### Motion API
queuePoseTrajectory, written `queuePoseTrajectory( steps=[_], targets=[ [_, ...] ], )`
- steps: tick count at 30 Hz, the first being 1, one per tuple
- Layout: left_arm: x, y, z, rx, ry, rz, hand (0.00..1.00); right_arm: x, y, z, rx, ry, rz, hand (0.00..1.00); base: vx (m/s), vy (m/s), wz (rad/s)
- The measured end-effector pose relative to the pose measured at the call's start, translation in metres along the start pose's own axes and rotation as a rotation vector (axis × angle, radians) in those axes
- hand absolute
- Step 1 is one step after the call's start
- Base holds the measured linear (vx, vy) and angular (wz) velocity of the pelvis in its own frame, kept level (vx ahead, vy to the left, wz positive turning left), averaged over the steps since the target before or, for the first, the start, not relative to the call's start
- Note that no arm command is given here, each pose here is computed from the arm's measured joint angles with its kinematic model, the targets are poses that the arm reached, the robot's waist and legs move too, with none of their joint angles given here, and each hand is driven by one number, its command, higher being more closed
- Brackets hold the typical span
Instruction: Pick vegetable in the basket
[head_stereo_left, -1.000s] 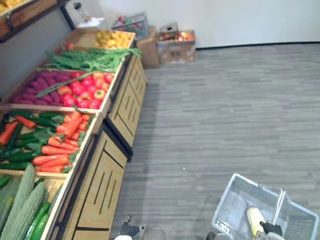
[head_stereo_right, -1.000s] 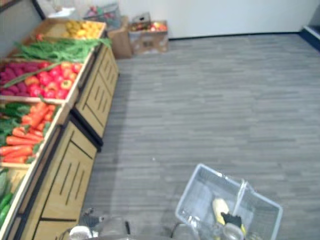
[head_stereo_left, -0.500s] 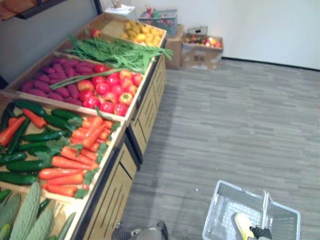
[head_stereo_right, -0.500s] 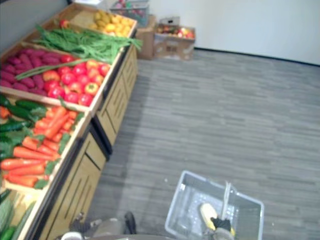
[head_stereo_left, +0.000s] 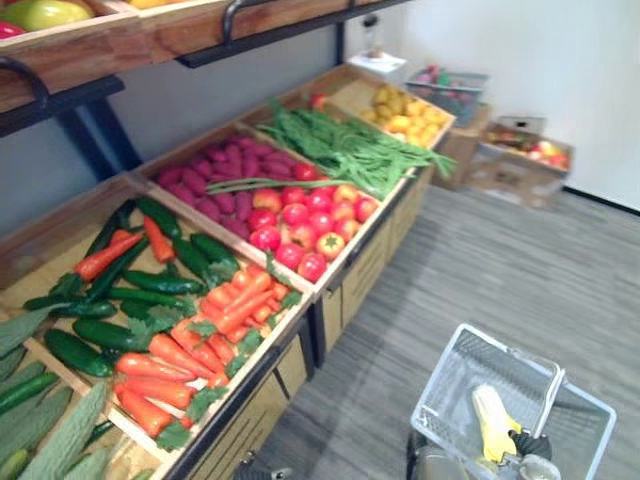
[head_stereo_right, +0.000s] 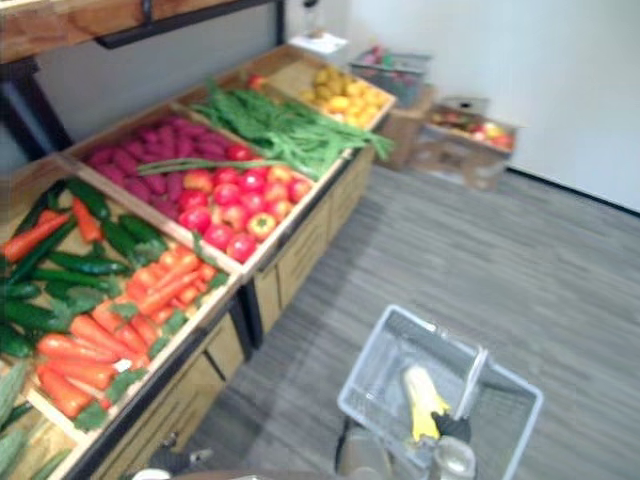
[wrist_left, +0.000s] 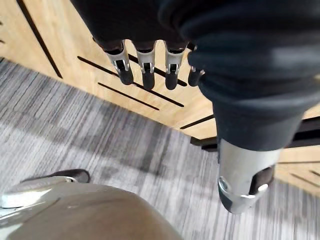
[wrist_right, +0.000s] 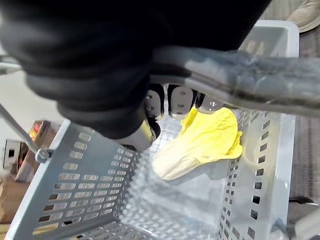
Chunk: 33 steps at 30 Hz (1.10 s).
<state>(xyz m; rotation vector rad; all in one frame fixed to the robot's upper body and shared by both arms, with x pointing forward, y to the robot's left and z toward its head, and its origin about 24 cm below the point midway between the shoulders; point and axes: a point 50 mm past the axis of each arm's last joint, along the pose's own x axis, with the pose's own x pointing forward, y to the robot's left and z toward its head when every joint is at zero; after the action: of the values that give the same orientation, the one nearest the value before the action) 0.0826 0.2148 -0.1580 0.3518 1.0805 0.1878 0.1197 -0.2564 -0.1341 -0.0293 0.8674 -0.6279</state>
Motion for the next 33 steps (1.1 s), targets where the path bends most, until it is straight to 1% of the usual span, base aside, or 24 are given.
queuePoseTrajectory(
  steps=[2, 5, 7, 9, 11, 16, 18, 21, 24, 27, 31, 33],
  targets=[
    [-0.002, -0.009, 0.001, -0.029, 0.002, -0.015, 0.0, 0.001, -0.006, 0.002, 0.025, -0.005, -0.03, 1.0, 0.48, -0.475, 1.05],
    [-0.003, -0.011, 0.002, -0.052, 0.001, -0.01, 0.0, 0.002, -0.01, 0.005, 0.022, -0.017, -0.038, 1.0, 0.37, -0.384, 0.96],
    [-0.002, -0.01, 0.004, -0.075, -0.003, 0.0, 0.0, 0.001, -0.014, -0.001, 0.024, 0.012, -0.051, 1.0, 0.35, -0.346, 1.48],
    [-0.002, -0.009, 0.006, -0.079, -0.012, 0.008, 0.0, -0.002, -0.03, -0.018, 0.036, 0.07, -0.102, 1.0, 0.19, -0.201, 1.98],
    [-0.003, -0.008, 0.006, -0.093, -0.016, 0.014, 0.0, -0.004, -0.037, -0.024, 0.036, 0.095, -0.12, 1.0, 0.09, -0.054, 1.59],
    [-0.003, -0.001, -0.004, -0.091, 0.033, 0.036, 0.0, -0.006, -0.049, -0.037, 0.104, 0.158, -0.176, 1.0, 0.03, 0.074, 1.49],
    [-0.004, -0.002, -0.013, -0.084, 0.066, 0.031, 0.0, -0.005, -0.048, -0.039, 0.126, 0.181, -0.178, 1.0, -0.01, 0.19, 0.96],
    [-0.009, -0.002, -0.031, -0.095, 0.134, 0.034, 0.0, -0.005, -0.044, -0.038, 0.142, 0.185, -0.165, 1.0, -0.02, 0.139, 0.25],
    [-0.012, -0.002, -0.04, -0.106, 0.164, 0.041, 0.0, -0.005, -0.036, -0.037, 0.142, 0.178, -0.134, 1.0, -0.08, 0.132, -0.23],
    [-0.012, 0.003, -0.043, -0.094, 0.17, 0.04, 0.0, -0.006, -0.029, -0.038, 0.129, 0.181, -0.111, 1.0, -0.13, 0.099, -0.15],
    [-0.012, 0.007, -0.046, -0.051, 0.168, 0.037, 0.0, -0.005, -0.031, -0.036, 0.118, 0.172, -0.112, 1.0, -0.09, 0.146, 0.0],
    [-0.011, 0.009, -0.043, -0.074, 0.165, 0.06, 0.0, -0.005, -0.026, -0.035, 0.093, 0.164, -0.092, 1.0, -0.02, 0.109, 0.11]
  ],
)
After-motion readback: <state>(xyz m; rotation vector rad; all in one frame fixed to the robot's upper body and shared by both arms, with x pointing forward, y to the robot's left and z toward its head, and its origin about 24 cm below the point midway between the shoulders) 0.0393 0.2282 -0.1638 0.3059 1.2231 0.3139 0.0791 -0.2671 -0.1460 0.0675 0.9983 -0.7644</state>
